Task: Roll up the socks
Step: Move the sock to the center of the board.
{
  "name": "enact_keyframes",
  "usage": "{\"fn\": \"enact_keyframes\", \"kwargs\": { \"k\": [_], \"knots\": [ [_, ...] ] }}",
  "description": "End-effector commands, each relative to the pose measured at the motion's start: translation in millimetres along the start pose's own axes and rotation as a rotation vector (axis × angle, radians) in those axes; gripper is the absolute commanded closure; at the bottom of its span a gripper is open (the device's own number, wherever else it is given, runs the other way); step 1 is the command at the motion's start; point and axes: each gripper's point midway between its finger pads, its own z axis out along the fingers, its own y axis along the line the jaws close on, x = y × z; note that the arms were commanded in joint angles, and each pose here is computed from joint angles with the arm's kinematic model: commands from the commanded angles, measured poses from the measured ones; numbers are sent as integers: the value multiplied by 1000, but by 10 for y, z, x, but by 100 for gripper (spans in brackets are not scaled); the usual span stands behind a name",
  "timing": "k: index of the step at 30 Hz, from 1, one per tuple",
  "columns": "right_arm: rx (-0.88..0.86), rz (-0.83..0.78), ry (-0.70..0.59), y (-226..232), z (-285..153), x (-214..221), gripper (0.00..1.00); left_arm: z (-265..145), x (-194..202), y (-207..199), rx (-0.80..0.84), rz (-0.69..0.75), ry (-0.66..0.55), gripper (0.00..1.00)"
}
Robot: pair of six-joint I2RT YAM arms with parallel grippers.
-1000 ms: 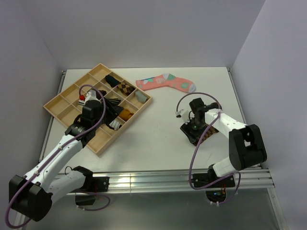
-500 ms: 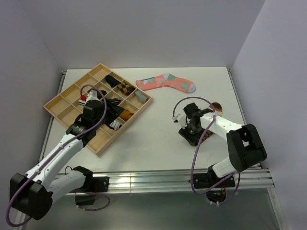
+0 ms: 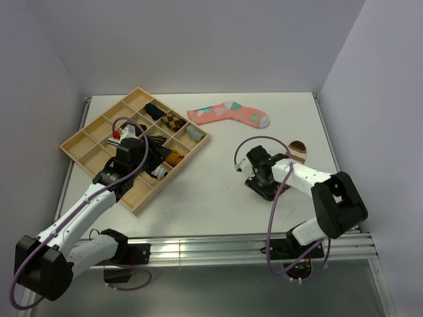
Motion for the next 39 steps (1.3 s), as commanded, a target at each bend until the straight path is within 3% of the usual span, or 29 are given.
{"fn": "enact_keyframes", "kwargs": {
  "k": [1, 12, 18, 24, 30, 35, 39],
  "knots": [
    [43, 3, -38, -22, -71, -85, 55, 2, -4, -80, 39, 27, 0, 48],
    [44, -1, -62, -26, -62, -228, 80, 20, 24, -47, 35, 25, 5, 49],
    [0, -39, -155, -18, -110, -906, 89, 2, 21, -19, 35, 11, -4, 50],
    [-38, -211, -208, 577, -98, -1405, 91, -125, -39, -11, 23, 22, -28, 50],
    [-198, -375, -144, 1235, -81, -1201, 92, -233, -56, -23, 30, 36, -33, 51],
    [-457, -438, -126, 1622, -361, -917, 92, -217, 19, 29, 51, 32, -22, 53],
    [-583, -415, -103, 1666, -476, -859, 94, -107, 160, 128, 60, 39, 1, 64]
  ]
}}
